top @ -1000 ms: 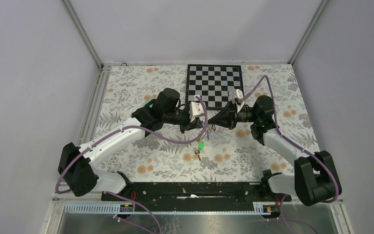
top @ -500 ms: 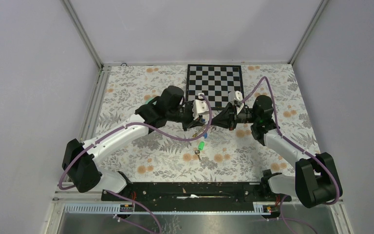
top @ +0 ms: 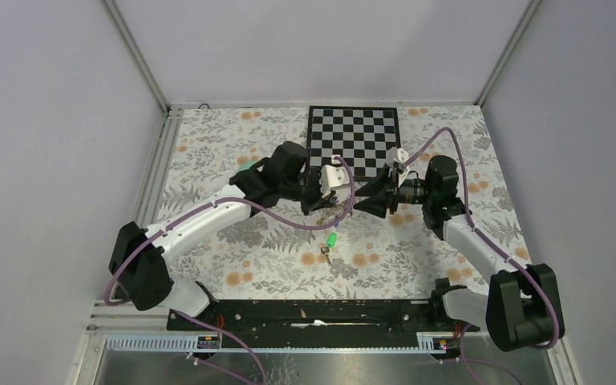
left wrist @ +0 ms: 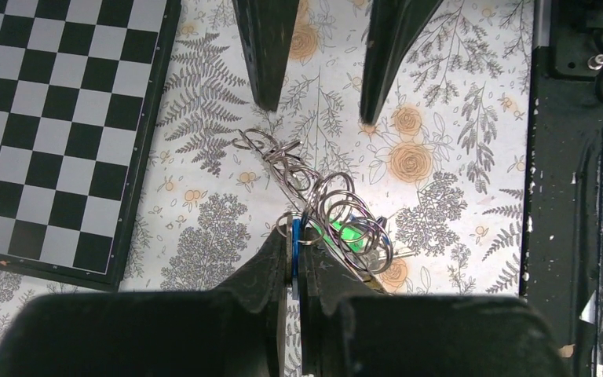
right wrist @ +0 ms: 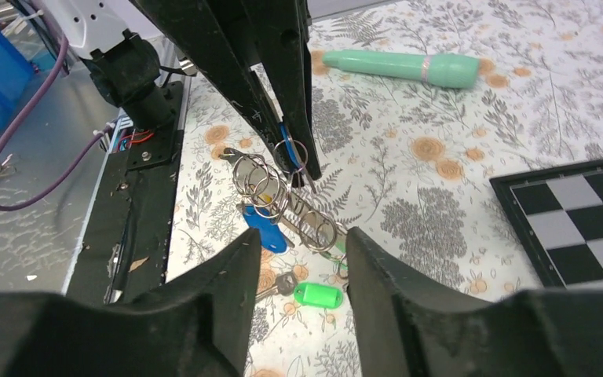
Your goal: Put the keys on the keyring
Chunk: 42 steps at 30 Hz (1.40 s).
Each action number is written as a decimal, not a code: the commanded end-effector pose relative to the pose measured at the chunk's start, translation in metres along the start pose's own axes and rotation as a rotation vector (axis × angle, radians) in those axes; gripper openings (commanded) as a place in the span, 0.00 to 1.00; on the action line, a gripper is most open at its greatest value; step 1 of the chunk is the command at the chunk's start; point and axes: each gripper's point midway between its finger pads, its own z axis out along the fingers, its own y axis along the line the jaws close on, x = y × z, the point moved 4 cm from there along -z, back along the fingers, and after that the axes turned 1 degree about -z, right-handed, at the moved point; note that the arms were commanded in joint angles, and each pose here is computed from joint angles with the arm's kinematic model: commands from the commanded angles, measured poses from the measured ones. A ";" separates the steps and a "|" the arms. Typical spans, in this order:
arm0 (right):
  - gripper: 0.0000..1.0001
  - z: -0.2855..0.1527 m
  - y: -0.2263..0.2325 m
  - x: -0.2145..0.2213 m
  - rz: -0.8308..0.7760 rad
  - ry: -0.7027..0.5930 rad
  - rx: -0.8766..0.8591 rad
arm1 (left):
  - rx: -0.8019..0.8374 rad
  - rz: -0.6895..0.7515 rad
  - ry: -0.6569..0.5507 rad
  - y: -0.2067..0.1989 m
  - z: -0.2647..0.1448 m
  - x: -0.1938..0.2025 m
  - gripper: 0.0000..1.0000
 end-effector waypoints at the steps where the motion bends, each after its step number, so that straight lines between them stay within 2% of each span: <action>1: 0.54 -0.015 -0.003 -0.017 -0.016 -0.004 0.056 | -0.055 0.053 -0.028 0.019 0.003 -0.019 0.00; 4: 0.59 -0.023 -0.008 -0.018 0.006 0.034 0.118 | -0.058 0.020 0.013 0.025 0.014 -0.014 0.00; 11: 0.63 -0.045 -0.032 -0.009 0.010 0.119 0.361 | 0.000 -0.085 0.045 0.025 0.053 -0.004 0.00; 15: 0.64 -0.054 -0.046 -0.003 0.012 0.146 0.473 | -0.018 -0.144 0.107 0.028 0.068 0.017 0.00; 23: 0.65 -0.058 -0.049 0.005 0.012 0.165 0.498 | -0.094 -0.191 0.291 0.037 0.061 0.087 0.00; 29: 0.65 -0.058 -0.049 0.009 0.010 0.169 0.491 | -0.144 -0.180 0.397 0.045 0.042 0.117 0.00; 42: 0.67 -0.057 -0.047 0.013 0.013 0.172 0.465 | -0.231 -0.180 0.607 0.065 0.018 0.168 0.10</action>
